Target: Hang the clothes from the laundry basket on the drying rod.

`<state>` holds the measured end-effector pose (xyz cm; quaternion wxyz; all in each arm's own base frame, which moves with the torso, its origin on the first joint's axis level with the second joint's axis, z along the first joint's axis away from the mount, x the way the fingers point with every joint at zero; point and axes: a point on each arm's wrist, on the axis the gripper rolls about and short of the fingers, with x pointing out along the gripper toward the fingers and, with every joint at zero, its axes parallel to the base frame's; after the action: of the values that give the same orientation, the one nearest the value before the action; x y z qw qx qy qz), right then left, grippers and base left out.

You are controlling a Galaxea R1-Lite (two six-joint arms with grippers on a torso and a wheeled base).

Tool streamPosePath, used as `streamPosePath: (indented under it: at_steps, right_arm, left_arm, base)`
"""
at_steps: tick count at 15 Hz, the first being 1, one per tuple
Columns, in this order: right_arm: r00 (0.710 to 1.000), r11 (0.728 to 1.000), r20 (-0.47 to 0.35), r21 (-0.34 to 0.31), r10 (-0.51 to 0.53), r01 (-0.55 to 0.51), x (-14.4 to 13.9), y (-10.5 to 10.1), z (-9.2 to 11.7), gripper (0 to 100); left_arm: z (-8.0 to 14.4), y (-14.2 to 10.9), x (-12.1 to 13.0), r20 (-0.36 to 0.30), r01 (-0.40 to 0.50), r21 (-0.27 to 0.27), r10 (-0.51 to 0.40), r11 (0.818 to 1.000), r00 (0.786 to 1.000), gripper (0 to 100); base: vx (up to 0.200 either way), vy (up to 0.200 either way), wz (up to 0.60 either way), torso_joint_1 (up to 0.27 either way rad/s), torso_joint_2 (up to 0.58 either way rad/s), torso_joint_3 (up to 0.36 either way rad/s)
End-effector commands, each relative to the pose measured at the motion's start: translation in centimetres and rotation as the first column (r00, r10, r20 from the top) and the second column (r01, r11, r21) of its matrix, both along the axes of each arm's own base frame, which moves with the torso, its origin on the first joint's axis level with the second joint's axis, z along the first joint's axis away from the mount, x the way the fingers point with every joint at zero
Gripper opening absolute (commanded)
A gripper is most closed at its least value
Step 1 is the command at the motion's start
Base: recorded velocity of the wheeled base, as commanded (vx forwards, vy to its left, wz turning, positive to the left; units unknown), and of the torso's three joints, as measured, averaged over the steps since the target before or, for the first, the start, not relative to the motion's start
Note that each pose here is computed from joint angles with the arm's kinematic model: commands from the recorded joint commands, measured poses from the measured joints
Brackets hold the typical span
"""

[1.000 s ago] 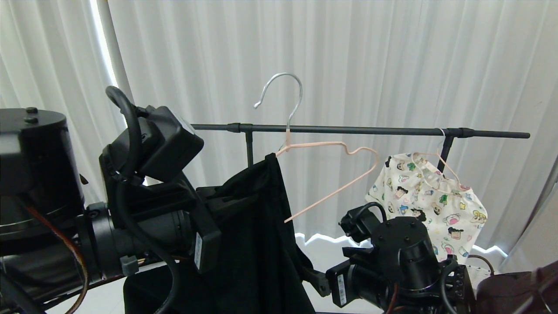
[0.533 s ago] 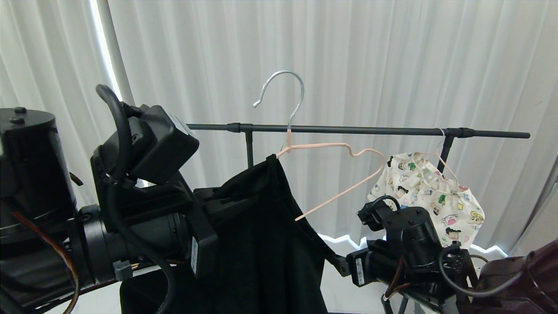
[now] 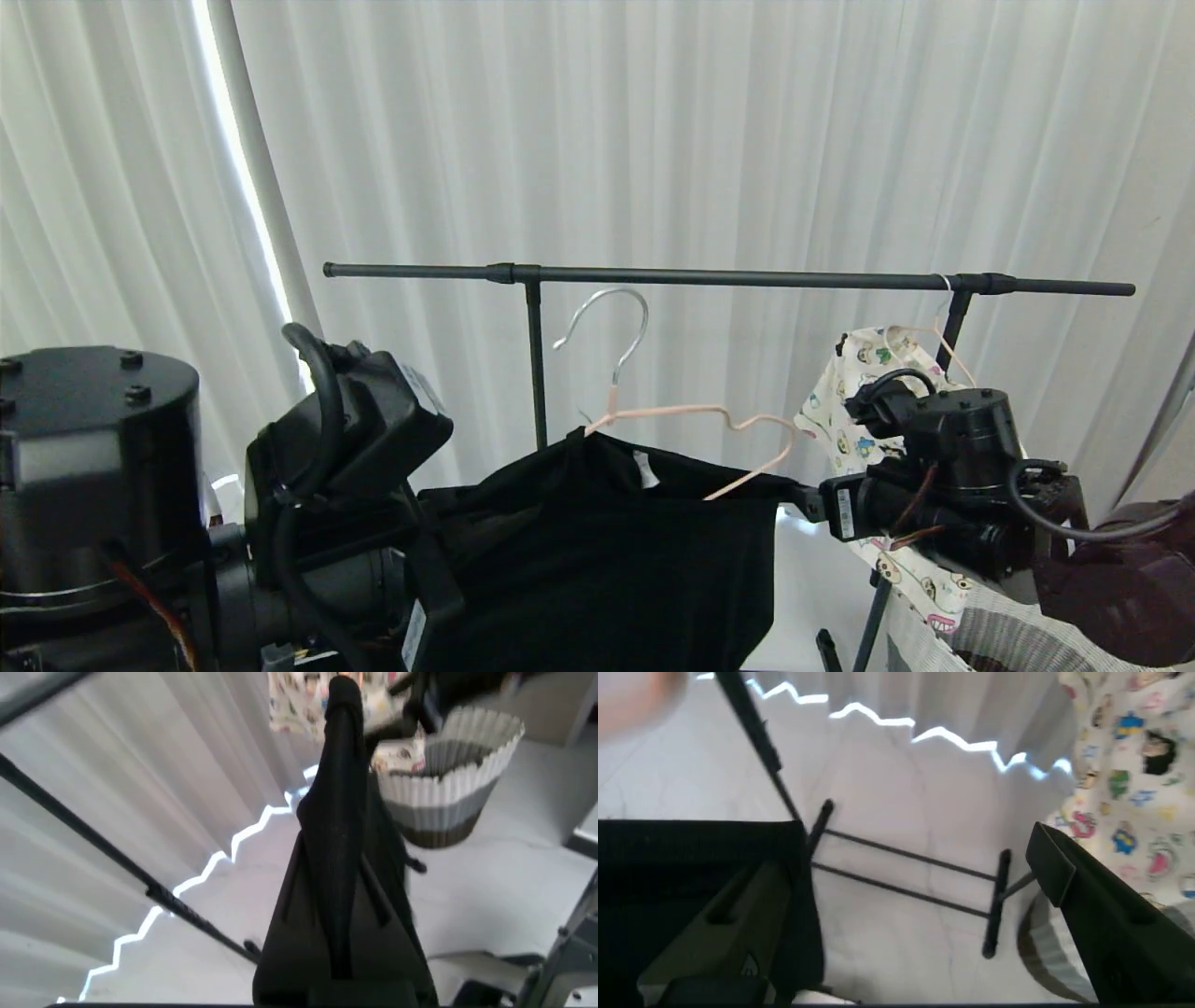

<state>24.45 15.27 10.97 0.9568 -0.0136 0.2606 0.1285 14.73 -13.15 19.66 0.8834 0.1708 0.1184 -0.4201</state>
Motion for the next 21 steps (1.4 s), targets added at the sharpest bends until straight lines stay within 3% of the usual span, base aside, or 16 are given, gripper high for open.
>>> streamPosePath:
  at_steps: [1, 7, 9, 11, 12, 13, 14, 18, 20, 21]
  right_arm:
    - [0.999, 0.999, 0.043, 0.011, -0.032, 0.032, 0.1, -1.3, 1.3, 100]
    - [0.994, 0.999, 0.107, 0.038, -0.031, 0.027, -0.3, -1.8, 3.4, 100]
    - [0.992, 0.999, 0.120, 0.033, 0.032, -0.037, -1.2, -2.2, 5.4, 100]
    - [0.986, 0.992, 0.108, 0.007, 0.127, -0.128, -2.6, -2.8, 6.5, 100]
    - [0.986, 0.992, 0.108, 0.007, 0.127, -0.128, -2.6, -2.8, 6.5, 100]
    - [0.962, 0.969, 0.116, -0.051, 0.247, -0.243, -3.3, -3.1, 6.9, 100]
    - [0.944, 0.952, 0.127, -0.070, 0.303, -0.297, -3.3, -3.0, 7.1, 100]
    - [0.878, 0.885, 0.140, -0.166, 0.458, -0.435, -3.4, -2.7, 7.4, 100]
    - [0.838, 0.839, 0.125, -0.214, 0.531, -0.500, -3.9, -2.6, 7.3, 100]
    - [0.797, 0.792, 0.107, -0.248, 0.595, -0.558, -4.7, -2.2, 7.5, 100]
  left_arm:
    - [-1.4, 0.2, -0.2, -0.040, 0.001, 0.036, 0.001, 0.999, 0.999, 0]
    - [-3.4, 0.3, -0.1, -0.104, -0.007, 0.090, 0.016, 0.996, 0.994, 0]
    - [-4.6, -0.2, 0.9, -0.133, -0.047, 0.144, 0.066, 0.988, 0.989, 0]
    - [-4.4, -0.8, 1.5, -0.116, -0.061, 0.130, 0.076, 0.990, 0.990, 0]
    - [-4.4, -0.8, 1.5, -0.116, -0.061, 0.130, 0.076, 0.990, 0.990, 0]
    - [-4.1, -0.9, 1.6, -0.088, -0.054, 0.094, 0.063, 0.994, 0.994, 0]
    - [-4.1, -0.9, 1.5, -0.089, -0.051, 0.093, 0.060, 0.994, 0.994, 0]
    - [-3.9, -0.9, 1.4, -0.083, -0.049, 0.088, 0.056, 0.995, 0.995, 0]
    - [-3.8, -1.3, 0.9, -0.071, -0.014, 0.074, 0.019, 0.997, 0.997, 0]
    - [-3.9, -1.8, 0.2, -0.064, 0.032, 0.061, -0.028, 0.998, 0.998, 0]
  base:
    - [0.000, 0.000, 0.00, 0.000, 0.00, 0.000]
    - [0.000, 0.000, 0.00, 0.000, 0.00, 0.000]
    - [0.000, 0.000, 0.00, 0.000, 0.00, 0.000]
    - [0.000, 0.000, 0.00, 0.000, 0.00, 0.000]
    - [0.000, 0.000, 0.00, 0.000, 0.00, 0.000]
    - [0.000, 0.000, 0.00, 0.000, 0.00, 0.000]
    - [0.000, 0.000, 0.00, 0.000, 0.00, 0.000]
    - [0.000, 0.000, 0.00, 0.000, 0.00, 0.000]
    - [0.000, 0.000, 0.00, 0.000, 0.00, 0.000]
    - [0.000, 0.000, 0.00, 0.000, 0.00, 0.000]
